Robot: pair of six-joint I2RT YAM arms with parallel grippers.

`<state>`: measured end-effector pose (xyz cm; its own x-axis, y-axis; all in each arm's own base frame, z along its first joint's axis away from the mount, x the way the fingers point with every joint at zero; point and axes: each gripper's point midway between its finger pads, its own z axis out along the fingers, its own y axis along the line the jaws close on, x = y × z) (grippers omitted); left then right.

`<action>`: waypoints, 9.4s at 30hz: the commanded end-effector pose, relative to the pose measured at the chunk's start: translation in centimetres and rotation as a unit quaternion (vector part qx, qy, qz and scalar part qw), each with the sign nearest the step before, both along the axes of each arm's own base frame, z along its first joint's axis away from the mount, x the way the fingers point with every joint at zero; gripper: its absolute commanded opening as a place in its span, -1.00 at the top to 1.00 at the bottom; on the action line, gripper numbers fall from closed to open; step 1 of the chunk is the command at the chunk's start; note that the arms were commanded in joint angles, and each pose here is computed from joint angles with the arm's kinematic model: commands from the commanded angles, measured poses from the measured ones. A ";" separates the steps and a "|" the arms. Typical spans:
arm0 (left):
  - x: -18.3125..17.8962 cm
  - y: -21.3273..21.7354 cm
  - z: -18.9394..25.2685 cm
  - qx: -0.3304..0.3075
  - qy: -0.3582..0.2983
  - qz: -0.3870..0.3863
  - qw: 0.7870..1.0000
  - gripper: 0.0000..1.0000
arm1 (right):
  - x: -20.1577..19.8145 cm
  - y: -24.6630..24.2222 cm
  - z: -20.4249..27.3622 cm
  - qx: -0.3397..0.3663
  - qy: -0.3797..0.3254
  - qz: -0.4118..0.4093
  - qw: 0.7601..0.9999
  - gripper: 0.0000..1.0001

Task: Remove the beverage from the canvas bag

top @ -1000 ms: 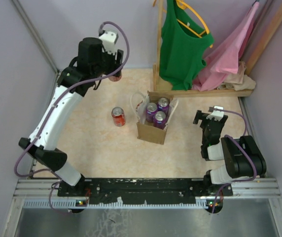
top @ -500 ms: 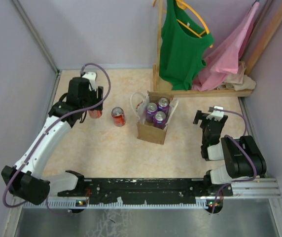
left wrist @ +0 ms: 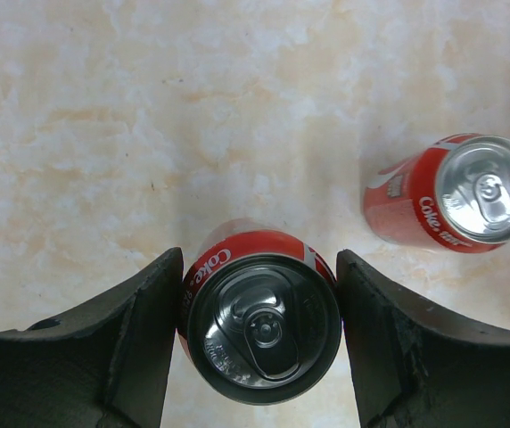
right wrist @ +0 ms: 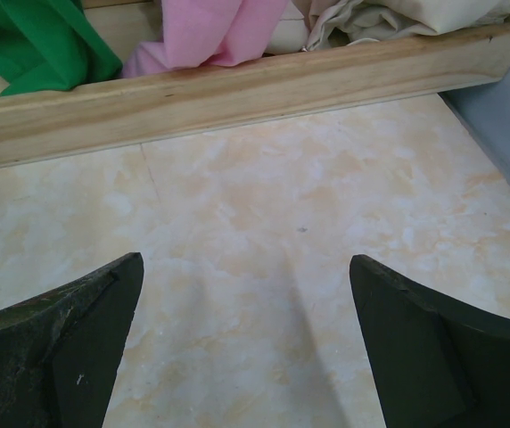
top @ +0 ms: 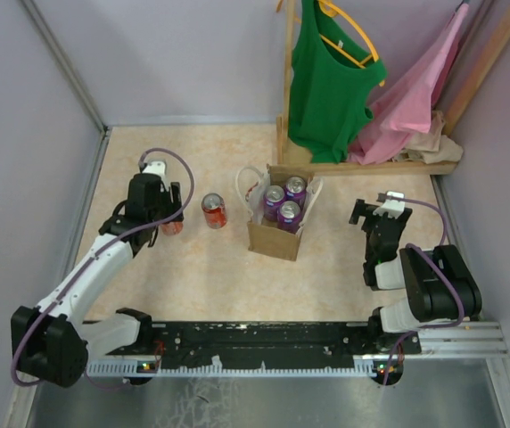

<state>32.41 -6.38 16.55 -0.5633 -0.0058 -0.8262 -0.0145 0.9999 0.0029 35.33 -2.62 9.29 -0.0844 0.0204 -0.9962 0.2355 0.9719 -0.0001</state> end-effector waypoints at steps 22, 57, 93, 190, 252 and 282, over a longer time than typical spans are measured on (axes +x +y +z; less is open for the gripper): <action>6.4 1.4 -1.5 -0.083 -0.077 0.043 0.993 0.88 | 0.7 0.0 1.6 0.004 -0.028 -0.002 1.000 -0.98; 2.8 -8.7 15.1 -0.046 -0.176 -0.156 0.971 -0.89 | 0.7 0.0 1.6 0.004 -0.028 -0.002 1.000 -0.98; -0.4 -32.9 1.5 -0.081 0.063 -0.437 0.894 -0.92 | 0.7 0.0 1.6 0.004 -0.028 -0.002 1.000 -0.98; 0.1 -31.8 0.9 -0.071 0.053 -0.394 0.915 -0.66 | 0.7 0.0 1.6 0.004 -0.028 -0.002 1.000 -0.98; -4.7 -33.0 -9.9 -0.025 0.249 -0.417 0.874 1.00 | 0.7 -0.1 1.6 0.004 -0.028 -0.002 1.000 -0.98; -2.7 -34.3 5.4 -0.156 -0.074 -0.443 0.879 0.89 | 0.7 0.0 1.6 0.004 -0.028 -0.002 1.000 -0.98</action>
<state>28.79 -39.09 17.50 -0.4481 0.2708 -0.8520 0.7688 0.6031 -0.2127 35.33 -2.61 9.28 -0.0847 0.0207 -0.9962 0.2355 0.9719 0.0002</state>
